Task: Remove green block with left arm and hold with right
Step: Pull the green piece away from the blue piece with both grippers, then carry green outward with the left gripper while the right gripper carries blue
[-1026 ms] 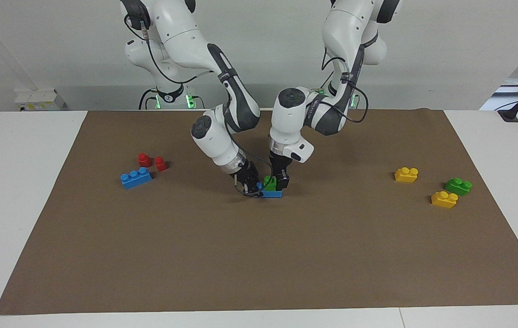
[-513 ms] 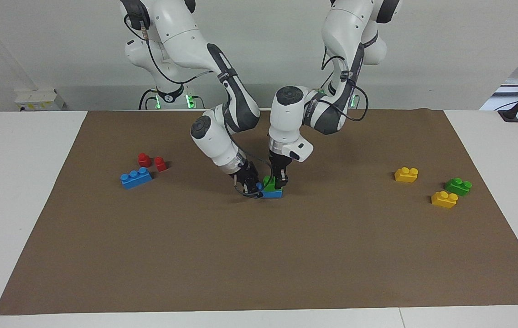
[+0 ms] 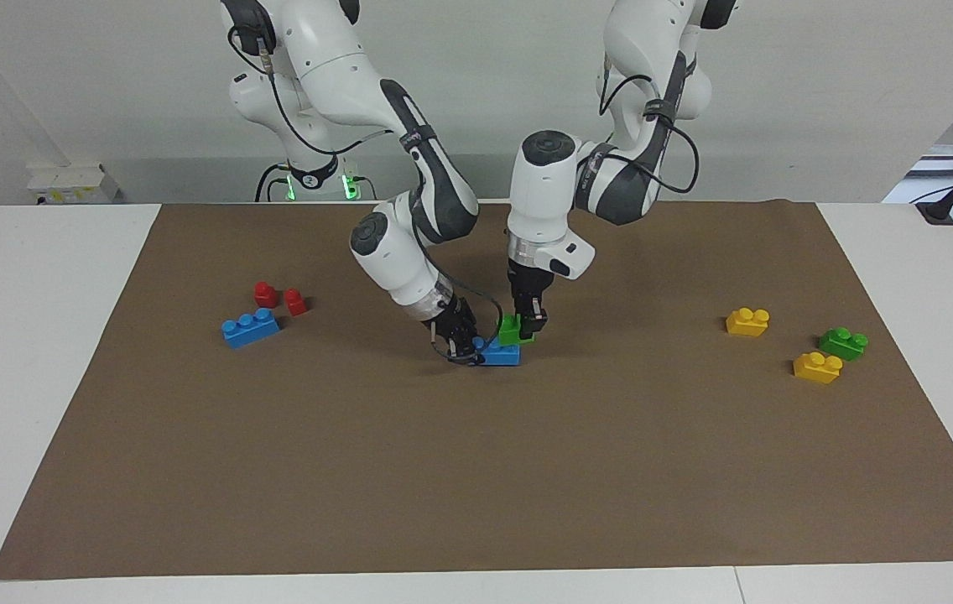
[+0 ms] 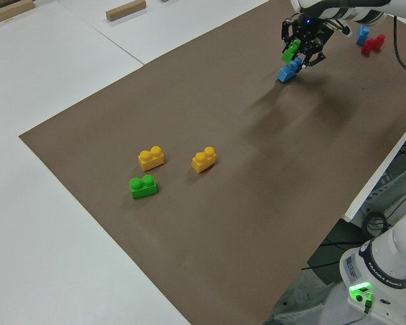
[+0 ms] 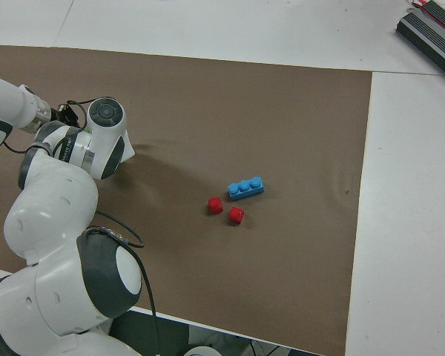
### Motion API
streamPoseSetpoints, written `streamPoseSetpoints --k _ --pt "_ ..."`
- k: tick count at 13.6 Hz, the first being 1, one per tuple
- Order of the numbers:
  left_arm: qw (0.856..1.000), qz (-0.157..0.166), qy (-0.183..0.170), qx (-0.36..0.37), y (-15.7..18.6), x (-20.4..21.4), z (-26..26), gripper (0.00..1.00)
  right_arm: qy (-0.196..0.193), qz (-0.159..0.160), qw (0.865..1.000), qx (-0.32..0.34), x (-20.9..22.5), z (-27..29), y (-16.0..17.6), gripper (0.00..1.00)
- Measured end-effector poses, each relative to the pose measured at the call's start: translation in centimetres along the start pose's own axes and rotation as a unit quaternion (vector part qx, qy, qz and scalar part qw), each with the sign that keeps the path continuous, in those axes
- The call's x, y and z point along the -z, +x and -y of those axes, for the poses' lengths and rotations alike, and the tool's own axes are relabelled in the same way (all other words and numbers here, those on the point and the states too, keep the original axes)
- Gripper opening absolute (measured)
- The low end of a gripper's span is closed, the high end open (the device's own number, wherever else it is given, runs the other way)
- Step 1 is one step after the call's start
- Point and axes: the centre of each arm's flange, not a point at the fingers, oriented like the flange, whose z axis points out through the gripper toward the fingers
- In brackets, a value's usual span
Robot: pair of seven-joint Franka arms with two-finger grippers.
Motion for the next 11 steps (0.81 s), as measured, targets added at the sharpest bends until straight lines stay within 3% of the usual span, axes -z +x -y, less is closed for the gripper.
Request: streamPoseSetpoints --k 4,8,11 --pt "1.0 0.006 0.017 -0.015 4.6 2.8 -2.8 0.35 -0.024 0.014 1.0 -0.006 1.6 1.7 0.0 0.34" --pt "0.998 0.005 0.038 -0.049 13.4 4.6 -7.6 0.35 -0.034 0.017 0.999 -0.004 6.1 5.9 2.7 0.34" --pt "0.997 0.002 0.041 -0.07 19.3 5.5 -10.5 0.35 -0.046 0.02 0.998 0.037 8.0 7.3 5.9 0.34"
